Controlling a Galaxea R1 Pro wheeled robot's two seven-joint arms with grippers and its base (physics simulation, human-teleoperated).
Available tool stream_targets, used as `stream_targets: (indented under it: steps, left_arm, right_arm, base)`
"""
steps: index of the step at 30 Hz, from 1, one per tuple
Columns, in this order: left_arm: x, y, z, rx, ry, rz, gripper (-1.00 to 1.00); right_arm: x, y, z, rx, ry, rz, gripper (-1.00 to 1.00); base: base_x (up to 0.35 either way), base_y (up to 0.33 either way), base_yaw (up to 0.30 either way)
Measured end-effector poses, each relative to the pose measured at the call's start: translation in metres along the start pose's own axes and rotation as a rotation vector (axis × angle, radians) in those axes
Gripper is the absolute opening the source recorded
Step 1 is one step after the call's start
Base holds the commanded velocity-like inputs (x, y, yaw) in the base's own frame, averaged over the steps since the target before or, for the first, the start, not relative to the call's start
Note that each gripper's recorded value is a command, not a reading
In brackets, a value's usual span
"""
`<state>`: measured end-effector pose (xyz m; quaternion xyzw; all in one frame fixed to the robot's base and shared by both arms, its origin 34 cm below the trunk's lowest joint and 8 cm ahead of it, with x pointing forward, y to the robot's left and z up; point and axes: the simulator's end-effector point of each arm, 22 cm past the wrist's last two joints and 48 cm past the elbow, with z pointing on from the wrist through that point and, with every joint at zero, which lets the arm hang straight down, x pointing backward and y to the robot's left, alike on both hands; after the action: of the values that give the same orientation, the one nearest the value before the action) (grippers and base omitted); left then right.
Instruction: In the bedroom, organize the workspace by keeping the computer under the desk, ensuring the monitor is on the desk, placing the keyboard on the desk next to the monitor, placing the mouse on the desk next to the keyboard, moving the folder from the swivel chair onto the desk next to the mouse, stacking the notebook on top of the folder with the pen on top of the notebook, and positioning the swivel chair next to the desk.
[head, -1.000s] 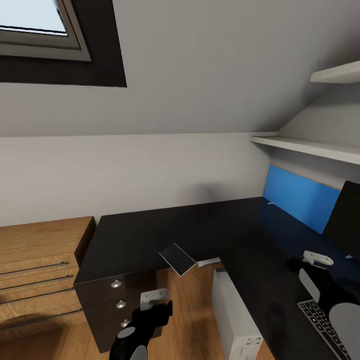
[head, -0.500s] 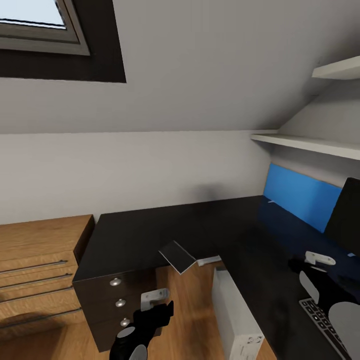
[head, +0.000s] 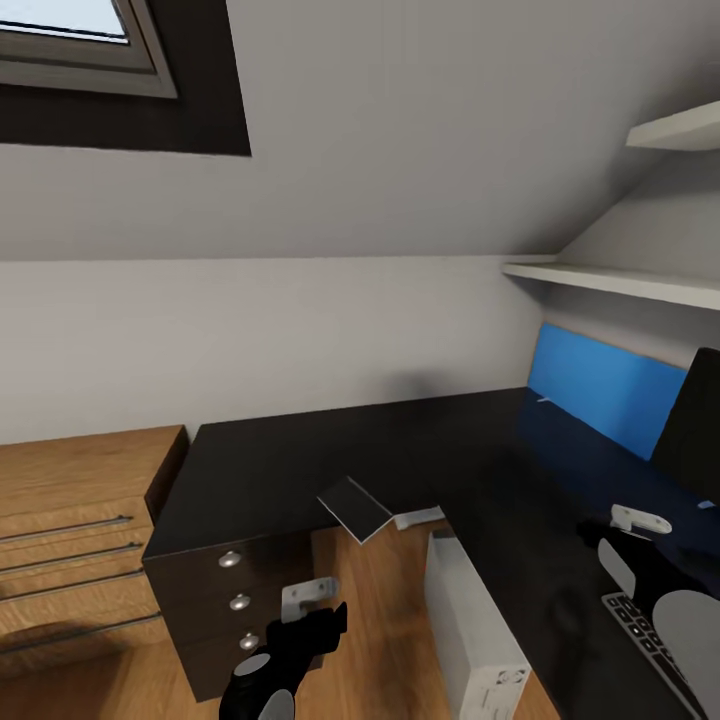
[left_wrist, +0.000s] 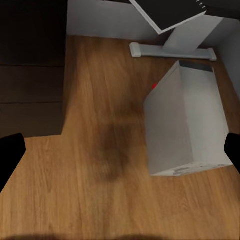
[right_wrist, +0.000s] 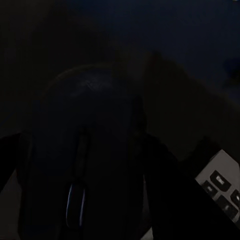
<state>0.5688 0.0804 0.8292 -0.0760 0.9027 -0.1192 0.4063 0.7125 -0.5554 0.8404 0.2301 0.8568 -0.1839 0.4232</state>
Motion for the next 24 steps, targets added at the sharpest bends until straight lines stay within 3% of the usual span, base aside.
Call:
stream_targets:
  steps: [24]
  left_arm:
    - [0.026,0.011,0.024,-0.002,0.000,-0.002,1.00]
  right_arm:
    - [0.029,0.006,0.021,-0.002,-0.001,0.000,-1.00]
  base:
    - [0.000,0.000,0.000]
